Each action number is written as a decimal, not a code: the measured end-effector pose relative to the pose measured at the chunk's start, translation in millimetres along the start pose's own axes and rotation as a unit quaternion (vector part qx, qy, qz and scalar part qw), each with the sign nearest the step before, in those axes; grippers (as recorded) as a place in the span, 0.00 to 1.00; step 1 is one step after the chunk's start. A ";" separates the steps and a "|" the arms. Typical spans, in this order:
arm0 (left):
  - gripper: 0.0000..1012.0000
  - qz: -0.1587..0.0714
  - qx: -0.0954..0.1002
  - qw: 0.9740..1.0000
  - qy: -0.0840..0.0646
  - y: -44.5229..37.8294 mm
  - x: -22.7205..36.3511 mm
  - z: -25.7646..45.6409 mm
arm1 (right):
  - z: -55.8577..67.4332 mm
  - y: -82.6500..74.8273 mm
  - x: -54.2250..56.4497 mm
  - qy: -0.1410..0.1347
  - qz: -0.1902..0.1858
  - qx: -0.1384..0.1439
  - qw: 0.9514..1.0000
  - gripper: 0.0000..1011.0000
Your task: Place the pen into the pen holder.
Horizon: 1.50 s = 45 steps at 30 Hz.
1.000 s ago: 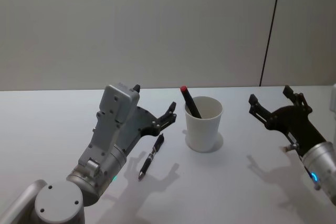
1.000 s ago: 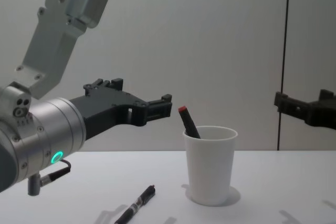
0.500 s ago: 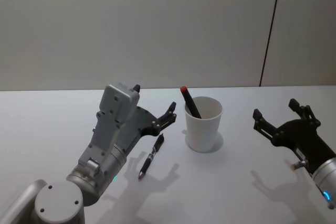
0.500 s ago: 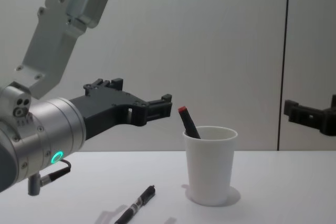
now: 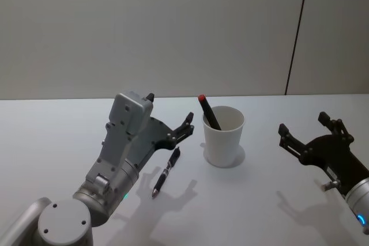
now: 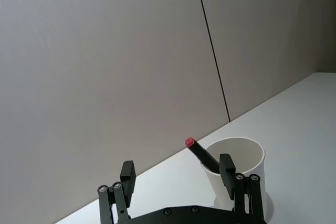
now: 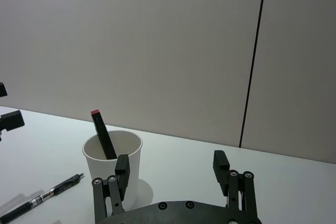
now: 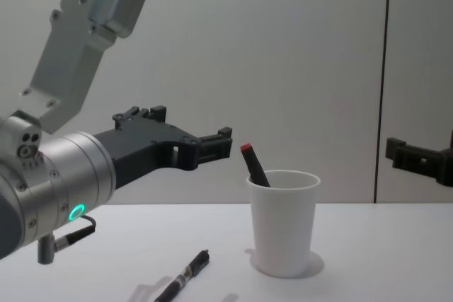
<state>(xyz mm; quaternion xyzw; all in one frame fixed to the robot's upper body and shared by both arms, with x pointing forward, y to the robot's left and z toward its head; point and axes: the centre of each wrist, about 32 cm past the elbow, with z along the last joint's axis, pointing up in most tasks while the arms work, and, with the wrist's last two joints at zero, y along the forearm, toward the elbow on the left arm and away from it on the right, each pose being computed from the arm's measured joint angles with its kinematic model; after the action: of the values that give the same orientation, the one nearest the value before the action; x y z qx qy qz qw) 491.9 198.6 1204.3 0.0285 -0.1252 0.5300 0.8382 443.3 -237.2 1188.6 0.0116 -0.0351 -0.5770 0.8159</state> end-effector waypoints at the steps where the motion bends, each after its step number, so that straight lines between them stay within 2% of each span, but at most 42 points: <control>1: 0.99 0.000 0.000 1.000 0.000 0.1 0.0 0.0 | 0.1 0.0 0.0 0.000 0.000 0.000 1.000 0.99; 6: 0.99 -0.008 0.001 1.000 0.005 1.6 1.3 0.3 | 0.1 0.0 -0.1 0.000 0.000 0.000 1.000 0.99; 13: 0.99 -0.021 0.013 1.000 0.016 8.5 5.9 1.0 | 0.1 0.0 -0.1 0.000 0.000 0.000 1.000 0.99; 19: 0.99 -0.034 0.033 0.999 0.027 18.7 12.1 1.7 | 0.1 0.0 -0.1 0.000 0.000 0.000 1.000 0.99; 22: 0.99 -0.042 0.051 0.997 0.036 25.2 15.9 1.9 | 0.1 0.0 -0.1 0.000 0.000 0.001 1.000 0.99; 26: 0.99 -0.048 0.066 0.996 0.043 28.9 18.8 2.6 | 0.1 0.0 -0.1 0.000 0.001 0.000 1.000 0.99; 30: 0.99 -0.056 0.092 0.993 0.053 32.6 23.1 4.1 | 0.1 0.0 -0.1 0.000 0.000 0.000 1.000 0.99; 35: 0.99 -0.066 0.122 0.988 0.061 32.6 27.6 6.0 | 0.1 0.0 -0.1 0.000 0.000 0.000 1.000 0.99; 42: 0.99 -0.080 0.161 0.981 0.067 24.9 34.6 8.7 | 0.1 0.0 -0.1 0.000 0.000 0.000 1.000 0.99; 45: 0.99 -0.085 0.181 0.977 0.067 18.6 37.6 9.2 | 0.1 0.0 -0.1 0.000 0.000 0.000 1.000 0.99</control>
<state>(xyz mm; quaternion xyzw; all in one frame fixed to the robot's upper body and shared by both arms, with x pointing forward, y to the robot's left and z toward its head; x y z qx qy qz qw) 488.9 238.2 1220.6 0.1543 0.0325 0.4714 0.8677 443.3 -237.1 1188.7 0.0122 -0.0351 -0.5766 0.8162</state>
